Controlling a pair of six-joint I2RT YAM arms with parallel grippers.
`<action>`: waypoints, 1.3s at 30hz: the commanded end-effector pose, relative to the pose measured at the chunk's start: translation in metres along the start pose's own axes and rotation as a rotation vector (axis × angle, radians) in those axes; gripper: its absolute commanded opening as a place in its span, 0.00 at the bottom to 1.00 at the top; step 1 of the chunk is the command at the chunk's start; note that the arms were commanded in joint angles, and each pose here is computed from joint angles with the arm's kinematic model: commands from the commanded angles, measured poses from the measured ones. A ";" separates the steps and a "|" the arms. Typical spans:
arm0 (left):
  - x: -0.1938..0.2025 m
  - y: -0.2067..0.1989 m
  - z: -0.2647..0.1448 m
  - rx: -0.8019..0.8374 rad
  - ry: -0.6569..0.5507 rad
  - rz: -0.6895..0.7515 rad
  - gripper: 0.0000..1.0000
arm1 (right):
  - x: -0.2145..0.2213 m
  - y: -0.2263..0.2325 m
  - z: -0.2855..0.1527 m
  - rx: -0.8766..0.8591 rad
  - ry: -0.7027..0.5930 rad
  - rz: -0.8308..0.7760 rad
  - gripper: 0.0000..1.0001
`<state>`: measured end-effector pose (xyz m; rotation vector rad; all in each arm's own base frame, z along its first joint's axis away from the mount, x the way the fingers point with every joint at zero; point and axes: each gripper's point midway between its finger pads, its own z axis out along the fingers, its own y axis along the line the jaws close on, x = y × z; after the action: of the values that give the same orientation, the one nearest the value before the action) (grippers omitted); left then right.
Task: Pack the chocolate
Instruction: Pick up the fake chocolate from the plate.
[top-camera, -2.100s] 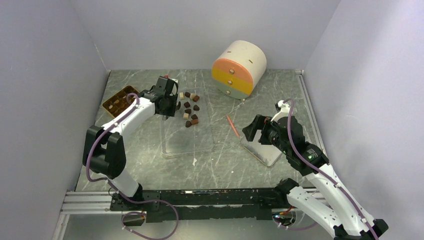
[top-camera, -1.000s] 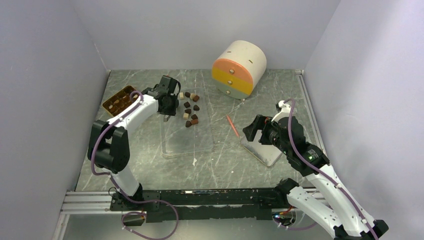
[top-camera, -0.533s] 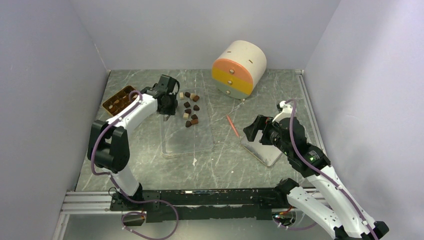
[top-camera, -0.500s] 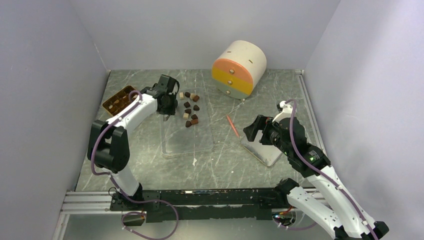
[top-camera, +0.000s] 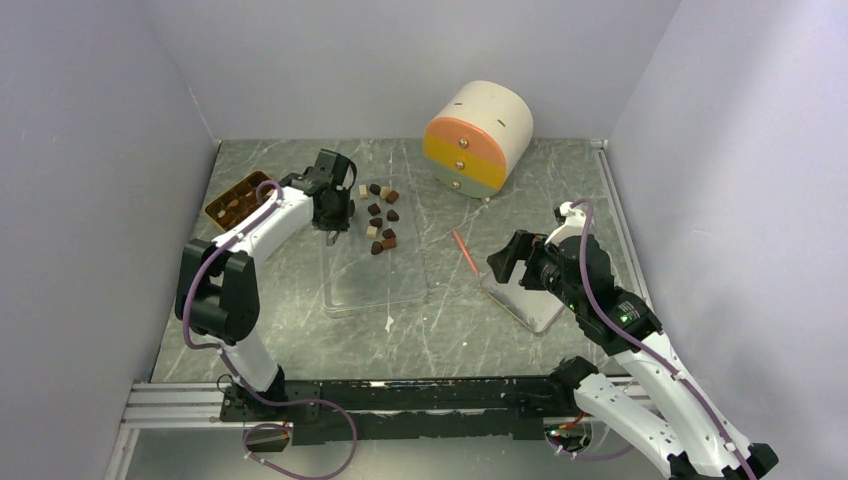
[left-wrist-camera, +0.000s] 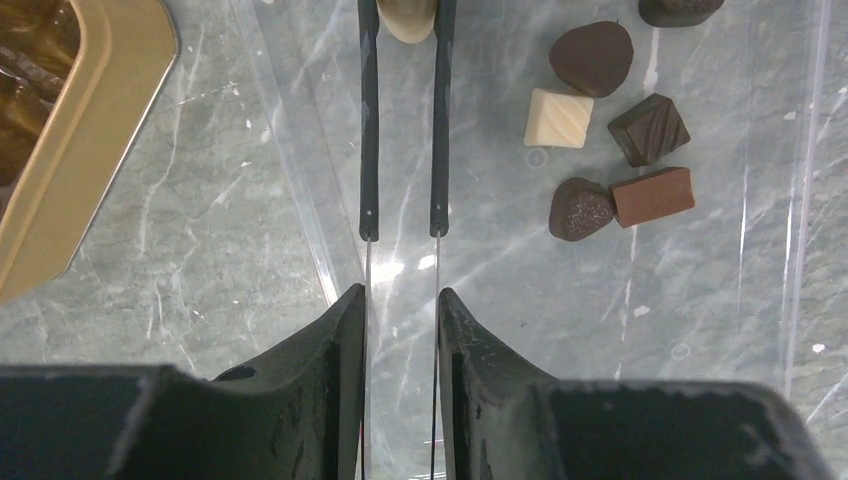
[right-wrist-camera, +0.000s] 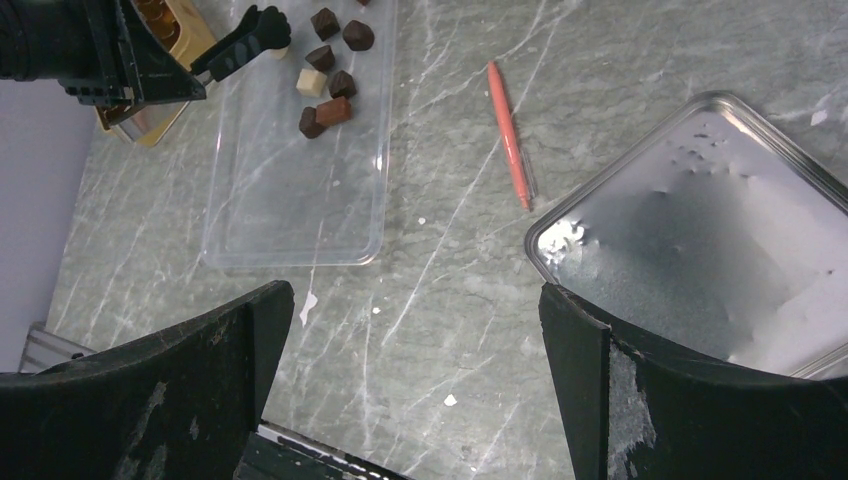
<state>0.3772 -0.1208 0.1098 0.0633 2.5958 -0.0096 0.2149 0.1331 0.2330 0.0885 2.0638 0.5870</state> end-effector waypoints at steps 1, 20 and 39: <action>-0.018 -0.012 -0.023 0.075 -0.053 -0.022 0.27 | -0.006 0.001 -0.002 -0.003 -0.029 -0.009 0.99; -0.024 -0.009 -0.044 0.087 -0.088 -0.003 0.26 | -0.006 0.002 -0.004 -0.011 -0.030 0.000 0.99; -0.070 0.063 -0.084 -0.067 -0.240 -0.126 0.26 | -0.009 0.002 -0.004 -0.010 -0.039 -0.014 0.99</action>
<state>0.3852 -0.0905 0.1788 -0.0330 2.4697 -0.0074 0.2138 0.1326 0.2355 0.0883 2.0536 0.5928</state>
